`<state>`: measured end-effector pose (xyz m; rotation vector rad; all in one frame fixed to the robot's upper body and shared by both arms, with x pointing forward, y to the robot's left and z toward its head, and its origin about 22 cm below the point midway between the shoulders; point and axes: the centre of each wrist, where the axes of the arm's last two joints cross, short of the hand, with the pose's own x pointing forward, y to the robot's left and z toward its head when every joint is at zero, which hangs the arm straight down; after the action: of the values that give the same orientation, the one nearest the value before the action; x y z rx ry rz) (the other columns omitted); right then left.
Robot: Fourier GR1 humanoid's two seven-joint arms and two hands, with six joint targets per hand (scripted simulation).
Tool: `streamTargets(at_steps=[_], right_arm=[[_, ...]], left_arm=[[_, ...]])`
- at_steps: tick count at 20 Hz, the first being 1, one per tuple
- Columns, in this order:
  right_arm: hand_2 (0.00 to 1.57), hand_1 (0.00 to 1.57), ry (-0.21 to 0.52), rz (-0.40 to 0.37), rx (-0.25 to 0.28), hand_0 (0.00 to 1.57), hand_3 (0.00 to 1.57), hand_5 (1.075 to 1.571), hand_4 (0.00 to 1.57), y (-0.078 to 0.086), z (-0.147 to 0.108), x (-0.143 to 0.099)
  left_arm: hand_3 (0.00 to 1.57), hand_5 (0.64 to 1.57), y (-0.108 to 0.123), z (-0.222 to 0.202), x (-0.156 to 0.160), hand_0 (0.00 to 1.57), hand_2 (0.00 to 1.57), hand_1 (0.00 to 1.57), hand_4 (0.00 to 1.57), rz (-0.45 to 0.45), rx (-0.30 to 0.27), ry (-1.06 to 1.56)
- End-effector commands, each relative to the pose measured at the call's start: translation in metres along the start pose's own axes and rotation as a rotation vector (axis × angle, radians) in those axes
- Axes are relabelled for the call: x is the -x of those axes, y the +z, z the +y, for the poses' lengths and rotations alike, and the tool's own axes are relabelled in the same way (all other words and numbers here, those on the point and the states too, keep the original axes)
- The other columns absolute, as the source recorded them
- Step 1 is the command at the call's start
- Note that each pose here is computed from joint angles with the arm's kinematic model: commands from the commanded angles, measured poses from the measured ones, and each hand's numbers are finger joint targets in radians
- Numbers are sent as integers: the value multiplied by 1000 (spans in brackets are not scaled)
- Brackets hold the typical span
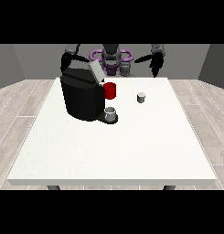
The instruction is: Insert the coffee pod into the coffee machine and close the lid
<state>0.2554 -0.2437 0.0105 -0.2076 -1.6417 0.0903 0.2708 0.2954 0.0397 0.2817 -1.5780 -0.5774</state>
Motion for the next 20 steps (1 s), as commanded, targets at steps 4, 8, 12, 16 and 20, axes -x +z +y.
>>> streamTargets(at_steps=[4,8,12,16,20], right_arm=[[0,0,29,-119,5,0,0,1571,0,-26,-1,-22],[0,0,27,-138,-43,0,0,1571,0,-11,40,-26],[0,0,-32,-65,-30,0,0,1571,0,-20,40,-35],[0,0,28,-57,-36,0,0,1571,0,-27,27,-31],[0,0,-26,-37,-38,0,0,1571,0,-33,40,-30]], left_arm=[[0,1571,-36,35,-10,0,0,0,0,40,22,-187],[0,1571,-47,60,10,0,0,0,0,109,2,-223],[0,1571,-55,47,21,0,0,0,0,183,75,-261],[0,1571,-65,50,25,0,0,0,0,198,80,-338],[247,1571,-81,30,23,261,589,261,0,119,30,-364]])
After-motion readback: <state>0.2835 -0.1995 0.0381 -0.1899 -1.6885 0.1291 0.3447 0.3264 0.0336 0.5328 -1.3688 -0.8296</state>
